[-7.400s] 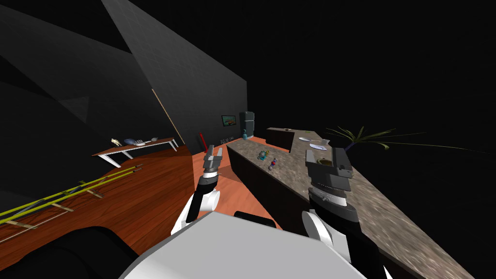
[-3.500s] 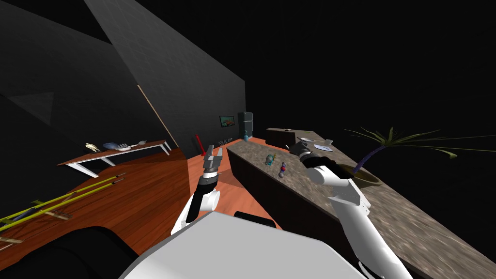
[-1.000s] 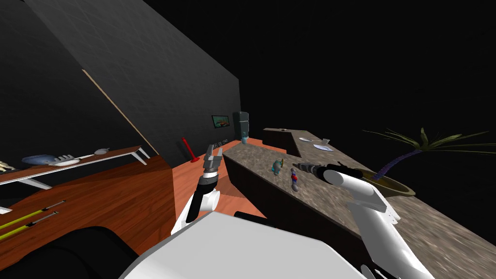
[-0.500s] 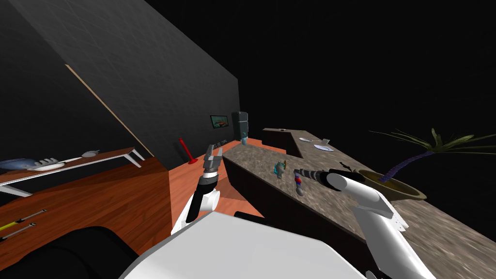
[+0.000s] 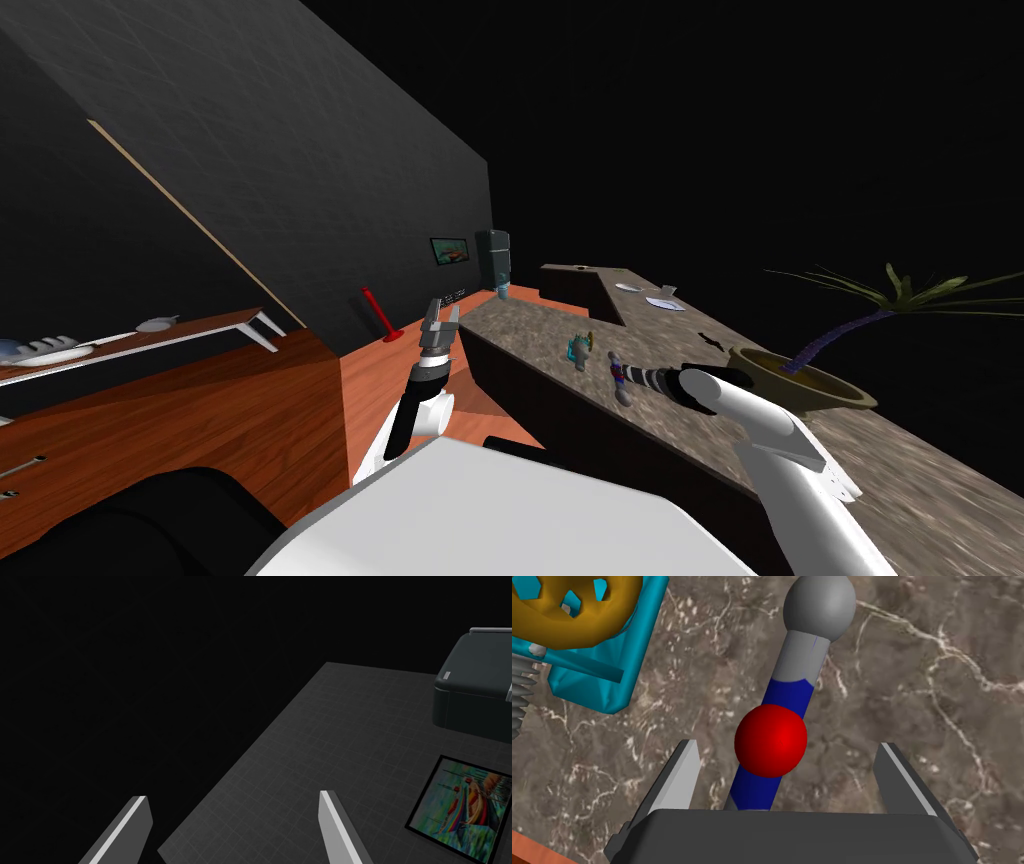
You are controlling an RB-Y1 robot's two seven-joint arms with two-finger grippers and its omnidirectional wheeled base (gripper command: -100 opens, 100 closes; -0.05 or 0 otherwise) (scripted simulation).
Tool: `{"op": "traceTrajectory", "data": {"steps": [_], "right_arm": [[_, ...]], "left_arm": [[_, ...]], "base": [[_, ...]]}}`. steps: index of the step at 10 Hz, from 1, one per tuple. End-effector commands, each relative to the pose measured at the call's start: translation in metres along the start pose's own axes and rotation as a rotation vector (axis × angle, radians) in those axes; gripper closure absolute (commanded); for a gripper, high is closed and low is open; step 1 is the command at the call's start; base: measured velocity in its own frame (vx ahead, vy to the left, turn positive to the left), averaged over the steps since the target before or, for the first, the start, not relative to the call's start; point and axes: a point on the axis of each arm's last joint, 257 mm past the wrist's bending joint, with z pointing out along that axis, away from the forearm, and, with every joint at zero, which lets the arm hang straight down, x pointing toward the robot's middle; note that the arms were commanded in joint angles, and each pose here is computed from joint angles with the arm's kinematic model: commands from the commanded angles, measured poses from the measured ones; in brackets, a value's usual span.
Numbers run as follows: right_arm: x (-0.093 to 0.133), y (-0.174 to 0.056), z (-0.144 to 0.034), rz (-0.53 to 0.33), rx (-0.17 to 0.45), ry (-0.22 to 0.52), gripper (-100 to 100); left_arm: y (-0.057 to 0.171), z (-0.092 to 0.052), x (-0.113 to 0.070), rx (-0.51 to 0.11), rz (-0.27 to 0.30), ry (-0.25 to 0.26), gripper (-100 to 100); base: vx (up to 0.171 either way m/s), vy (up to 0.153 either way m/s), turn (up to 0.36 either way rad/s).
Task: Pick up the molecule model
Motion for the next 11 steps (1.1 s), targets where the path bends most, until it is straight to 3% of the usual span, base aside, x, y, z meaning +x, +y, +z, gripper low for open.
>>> {"op": "traceTrajectory", "data": {"steps": [1, 3, 4, 5, 10, 11], "right_arm": [[-0.021, 0.005, 0.006, 0.027, 0.006, -0.051, -100], [-0.018, 0.003, 0.003, 0.026, 0.006, -0.048, -100], [-0.018, 0.003, 0.004, 0.026, 0.006, -0.049, 0], [-0.018, 0.009, 0.009, 0.037, -0.002, -0.046, -100], [-0.02, 0.02, 0.021, 0.057, -0.016, -0.043, -100], [-0.019, 0.02, 0.022, 0.057, -0.017, -0.041, 100]], "left_arm": [[0.0, 0.0, 0.0, 0.0, 0.0, 0.0, 0], [0.0, 0.0, 0.0, 0.0, 0.0, 0.0, 0], [0.0, 0.0, 0.0, 0.0, 0.0, 0.0, 0], [0.0, 0.0, 0.0, 0.0, 0.0, 0.0, 0], [0.0, 0.0, 0.0, 0.0, 0.0, 0.0, 0], [0.0, 0.0, 0.0, 0.0, 0.0, 0.0, 0]], "base": [[0.01, 0.024, -0.002], [0.001, 0.004, 0.009], [0.0, 0.0, 0.0], [-0.01, 0.003, 0.09], [-0.019, 0.003, 0.072], [0.0, 0.0, 0.0]]}}
